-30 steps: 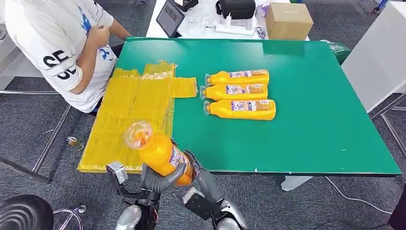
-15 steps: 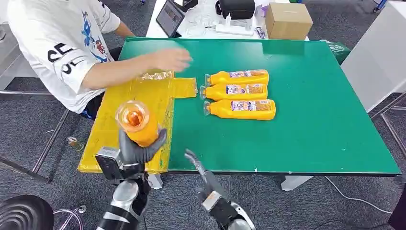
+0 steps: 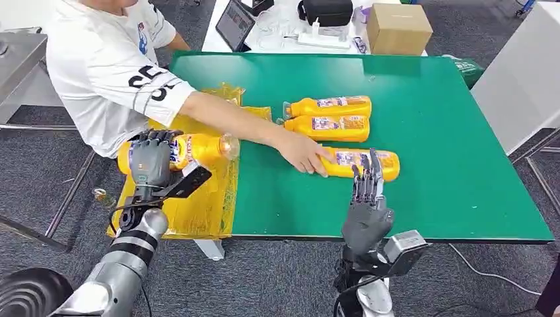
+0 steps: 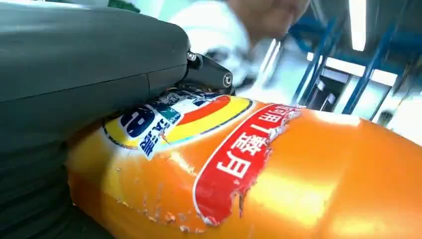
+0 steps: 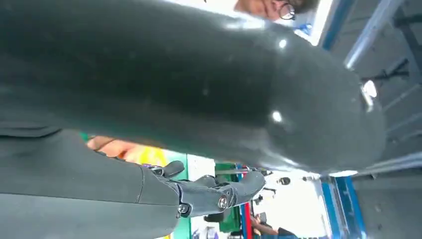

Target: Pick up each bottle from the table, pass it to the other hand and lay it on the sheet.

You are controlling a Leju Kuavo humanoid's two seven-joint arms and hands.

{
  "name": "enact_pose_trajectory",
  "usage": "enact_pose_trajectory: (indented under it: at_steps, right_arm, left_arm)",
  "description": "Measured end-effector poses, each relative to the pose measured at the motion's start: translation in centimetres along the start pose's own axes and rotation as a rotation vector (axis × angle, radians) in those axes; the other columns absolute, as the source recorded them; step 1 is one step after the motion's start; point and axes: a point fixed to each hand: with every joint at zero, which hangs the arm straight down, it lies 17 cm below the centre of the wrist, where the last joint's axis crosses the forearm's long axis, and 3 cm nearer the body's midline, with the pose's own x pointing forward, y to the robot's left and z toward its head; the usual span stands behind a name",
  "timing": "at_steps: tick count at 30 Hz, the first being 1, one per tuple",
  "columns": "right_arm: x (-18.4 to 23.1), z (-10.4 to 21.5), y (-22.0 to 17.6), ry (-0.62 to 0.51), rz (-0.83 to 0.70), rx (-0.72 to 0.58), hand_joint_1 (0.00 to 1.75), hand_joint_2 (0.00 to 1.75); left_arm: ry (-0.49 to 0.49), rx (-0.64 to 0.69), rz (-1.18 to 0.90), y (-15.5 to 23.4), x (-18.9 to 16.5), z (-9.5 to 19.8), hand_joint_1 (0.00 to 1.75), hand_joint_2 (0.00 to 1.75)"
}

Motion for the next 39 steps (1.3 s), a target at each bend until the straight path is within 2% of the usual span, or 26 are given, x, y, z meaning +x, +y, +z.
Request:
enact_pose_trajectory:
  at_steps: [6, 15, 21, 22, 23, 24, 33, 39]
  right_arm:
    - [0.1, -0.2, -0.6, -0.003, -0.017, -0.019, 0.00, 0.00]
    - [0.1, -0.3, -0.8, -0.001, -0.023, -0.024, 0.00, 0.00]
    - [-1.6, 0.0, -0.7, 0.039, -0.019, -0.018, 0.00, 0.00]
    - [-1.9, 0.0, -0.7, 0.046, -0.019, -0.016, 0.00, 0.00]
    - [-2.1, 0.0, -0.7, 0.053, -0.019, -0.015, 0.00, 0.00]
    - [-2.4, 0.0, -0.6, 0.062, -0.018, -0.014, 0.00, 0.00]
    - [-4.2, 0.3, -0.6, 0.116, -0.022, -0.015, 0.00, 0.00]
    - [-5.5, 0.4, -1.0, 0.161, -0.028, -0.030, 0.00, 0.00]
  left_arm:
    - [0.004, -0.208, -0.065, -5.1, -1.9, 2.9, 1.75, 1.75]
    - [-0.004, -0.297, -0.101, -7.0, -2.9, 4.6, 1.75, 1.75]
    - [0.003, -0.380, -0.051, -8.5, -3.4, 5.7, 1.75, 1.75]
    - [0.000, -0.386, -0.046, -8.6, -3.4, 5.8, 0.07, 1.75]
    - [-0.003, -0.393, -0.039, -8.7, -3.4, 5.9, 0.00, 1.75]
    - [-0.006, -0.402, -0.030, -8.8, -3.4, 6.0, 0.00, 0.00]
    - [0.012, -0.480, 0.052, -10.2, -3.3, 7.1, 0.00, 0.00]
    - [0.030, -0.560, 0.207, -11.3, -2.5, 8.1, 0.00, 0.00]
